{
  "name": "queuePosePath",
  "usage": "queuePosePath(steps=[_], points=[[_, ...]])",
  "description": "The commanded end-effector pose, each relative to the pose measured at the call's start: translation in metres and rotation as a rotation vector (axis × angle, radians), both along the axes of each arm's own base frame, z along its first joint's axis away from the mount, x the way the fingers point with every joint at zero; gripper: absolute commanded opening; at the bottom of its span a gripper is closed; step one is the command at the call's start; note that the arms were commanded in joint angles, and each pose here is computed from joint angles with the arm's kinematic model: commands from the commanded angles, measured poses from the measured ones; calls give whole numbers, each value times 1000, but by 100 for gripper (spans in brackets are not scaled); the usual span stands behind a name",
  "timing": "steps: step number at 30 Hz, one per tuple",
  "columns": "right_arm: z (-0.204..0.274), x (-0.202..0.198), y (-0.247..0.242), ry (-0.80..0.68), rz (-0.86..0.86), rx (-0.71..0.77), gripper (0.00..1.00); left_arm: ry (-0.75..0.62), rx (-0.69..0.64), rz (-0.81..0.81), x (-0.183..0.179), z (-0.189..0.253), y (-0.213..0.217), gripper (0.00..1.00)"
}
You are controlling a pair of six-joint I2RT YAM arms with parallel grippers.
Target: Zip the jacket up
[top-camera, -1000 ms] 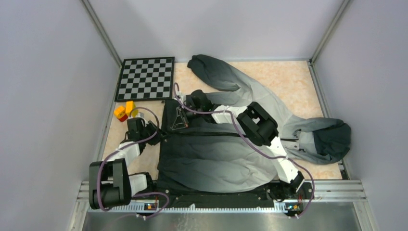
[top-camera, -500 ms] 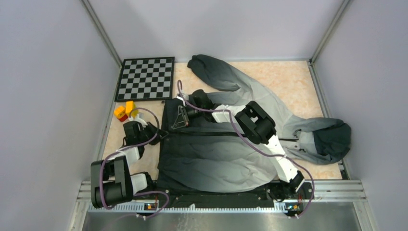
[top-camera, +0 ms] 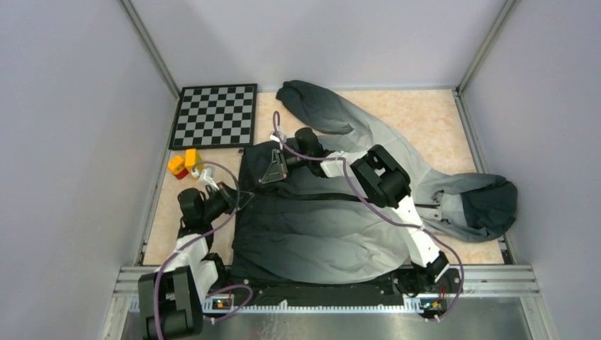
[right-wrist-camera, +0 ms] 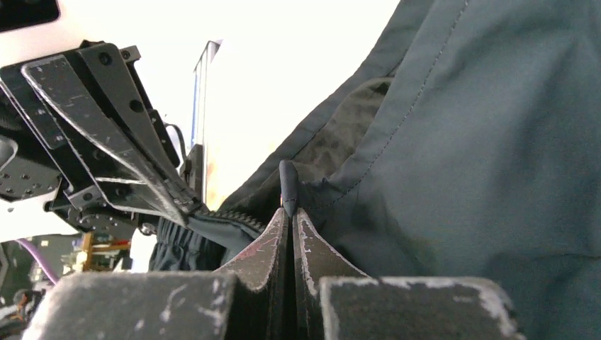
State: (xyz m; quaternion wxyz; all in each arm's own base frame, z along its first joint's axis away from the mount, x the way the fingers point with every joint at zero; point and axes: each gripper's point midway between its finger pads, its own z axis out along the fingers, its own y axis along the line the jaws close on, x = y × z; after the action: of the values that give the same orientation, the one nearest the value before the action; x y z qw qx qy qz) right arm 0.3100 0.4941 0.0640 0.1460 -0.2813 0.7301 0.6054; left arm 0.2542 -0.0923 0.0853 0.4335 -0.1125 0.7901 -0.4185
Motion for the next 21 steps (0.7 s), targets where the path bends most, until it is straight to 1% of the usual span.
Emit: queuePosePath(steps=[1, 5, 8, 11, 16, 21], points=[[51, 3, -7, -157, 82, 168, 0, -173, -6, -148, -13, 28, -17, 0], [67, 1, -18, -258, 134, 237, 0, -194, -15, -173, -20, 28, -21, 0], [76, -11, -27, -345, 152, 302, 0, -264, -26, -194, -24, 38, -26, 0], [90, -25, -36, -417, 173, 398, 0, -309, -13, -199, -28, 41, -27, 0], [108, -42, -45, -489, 217, 542, 0, -371, 20, -211, -29, 49, -30, 0], [109, -44, -45, -503, 241, 563, 0, -380, 35, -220, -30, 48, -30, 0]])
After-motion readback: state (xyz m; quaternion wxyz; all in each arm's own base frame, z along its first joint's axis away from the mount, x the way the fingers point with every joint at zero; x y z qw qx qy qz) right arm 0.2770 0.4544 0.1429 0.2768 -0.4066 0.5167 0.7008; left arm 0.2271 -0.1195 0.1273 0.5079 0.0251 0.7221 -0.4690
